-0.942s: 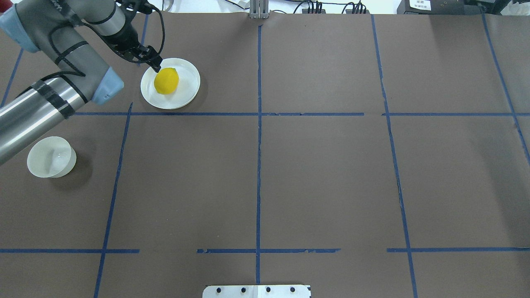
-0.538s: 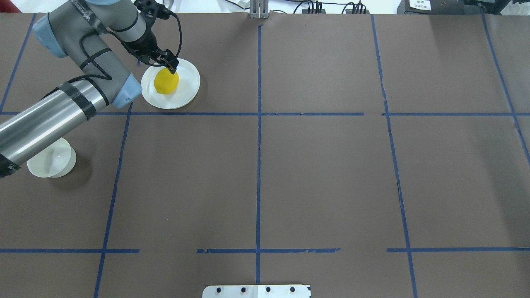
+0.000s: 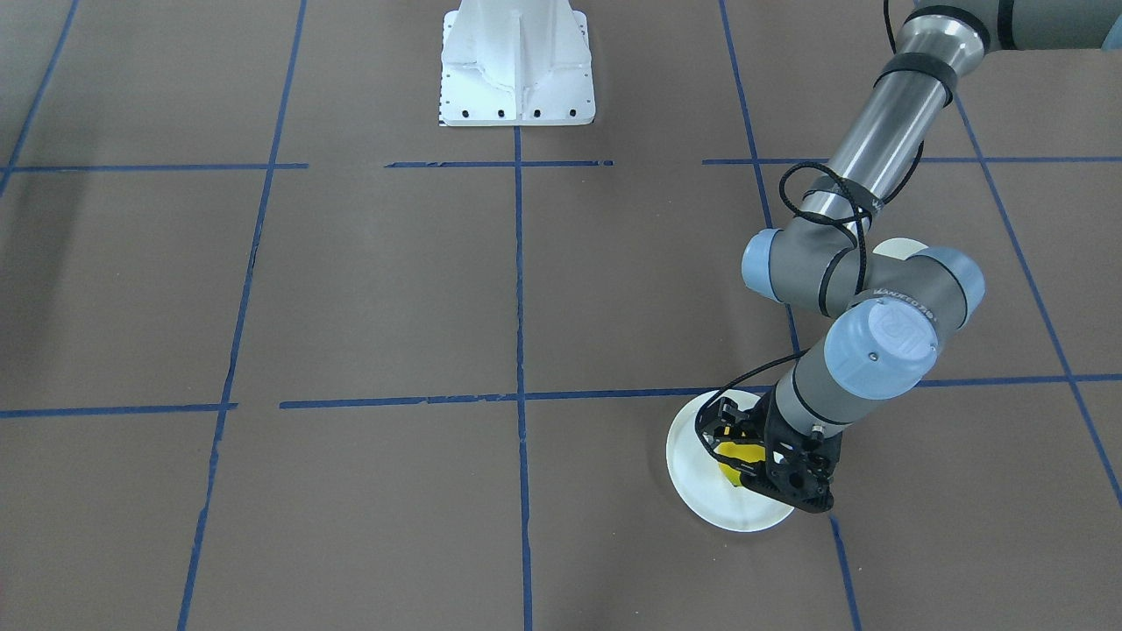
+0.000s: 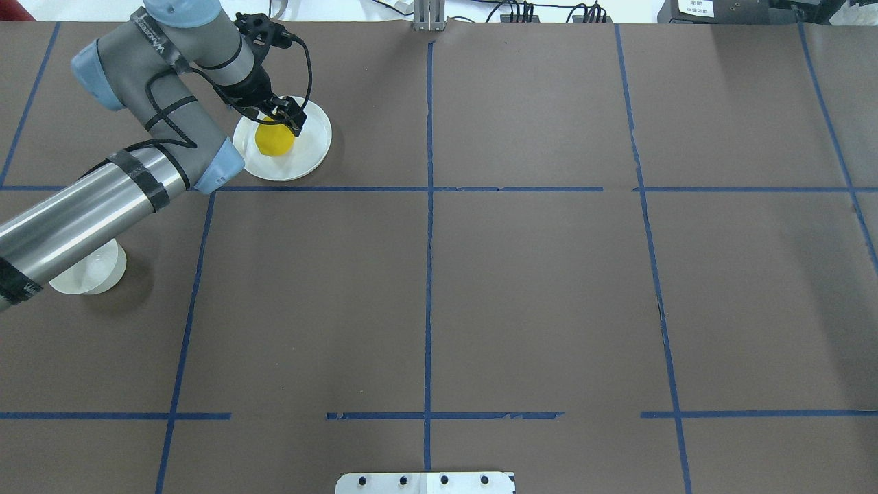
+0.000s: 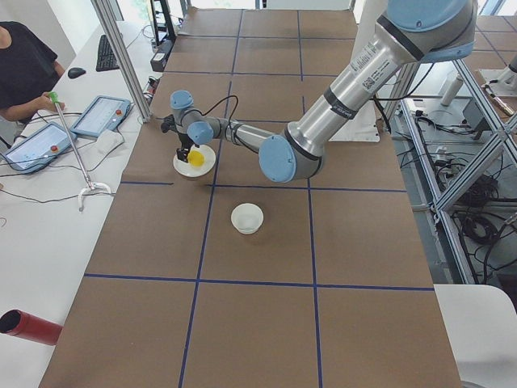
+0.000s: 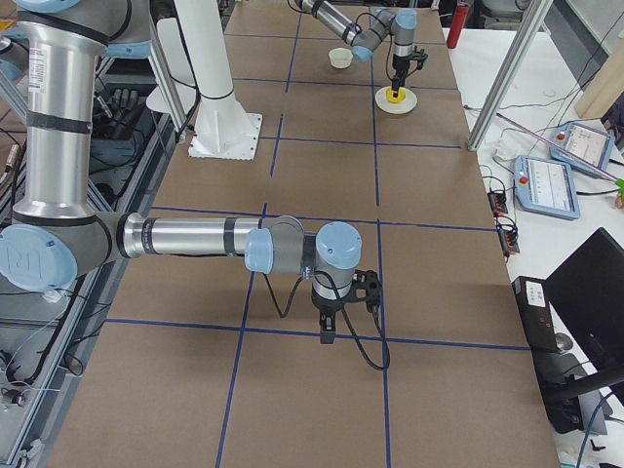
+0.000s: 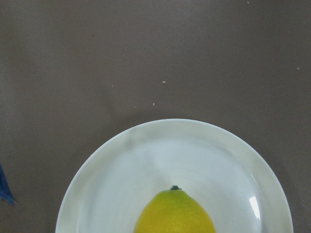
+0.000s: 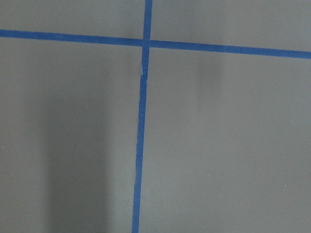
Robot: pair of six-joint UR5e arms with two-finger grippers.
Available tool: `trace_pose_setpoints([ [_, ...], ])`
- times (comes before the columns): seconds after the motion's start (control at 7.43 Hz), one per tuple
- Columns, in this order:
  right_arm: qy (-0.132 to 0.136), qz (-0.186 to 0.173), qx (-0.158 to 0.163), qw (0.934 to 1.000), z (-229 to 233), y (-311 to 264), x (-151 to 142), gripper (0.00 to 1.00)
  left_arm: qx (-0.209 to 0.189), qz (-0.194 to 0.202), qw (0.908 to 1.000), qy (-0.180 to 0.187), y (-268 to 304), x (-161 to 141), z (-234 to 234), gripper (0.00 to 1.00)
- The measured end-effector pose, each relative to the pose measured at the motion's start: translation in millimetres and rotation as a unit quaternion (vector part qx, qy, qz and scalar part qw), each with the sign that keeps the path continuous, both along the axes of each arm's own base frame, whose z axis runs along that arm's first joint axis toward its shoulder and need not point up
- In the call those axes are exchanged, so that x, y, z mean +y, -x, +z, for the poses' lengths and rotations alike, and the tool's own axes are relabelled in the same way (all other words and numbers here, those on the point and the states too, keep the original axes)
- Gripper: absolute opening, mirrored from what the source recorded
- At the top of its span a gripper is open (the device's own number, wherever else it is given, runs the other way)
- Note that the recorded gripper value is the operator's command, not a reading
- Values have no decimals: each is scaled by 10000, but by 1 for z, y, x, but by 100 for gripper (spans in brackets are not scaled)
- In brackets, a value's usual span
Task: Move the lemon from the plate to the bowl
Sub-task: 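Lower the left gripper and close it around the lemon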
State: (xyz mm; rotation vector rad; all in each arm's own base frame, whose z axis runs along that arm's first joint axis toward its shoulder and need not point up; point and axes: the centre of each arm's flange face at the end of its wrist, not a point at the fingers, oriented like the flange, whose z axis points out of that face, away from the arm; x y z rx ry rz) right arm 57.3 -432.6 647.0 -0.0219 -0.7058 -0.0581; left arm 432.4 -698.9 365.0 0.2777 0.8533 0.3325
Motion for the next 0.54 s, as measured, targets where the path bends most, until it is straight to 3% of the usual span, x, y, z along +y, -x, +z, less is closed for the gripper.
trace_pose_setpoints([
  [0.54, 0, 0, 0, 10000, 0, 0, 0, 100, 30, 21, 10000, 47, -11, 11, 19, 99],
])
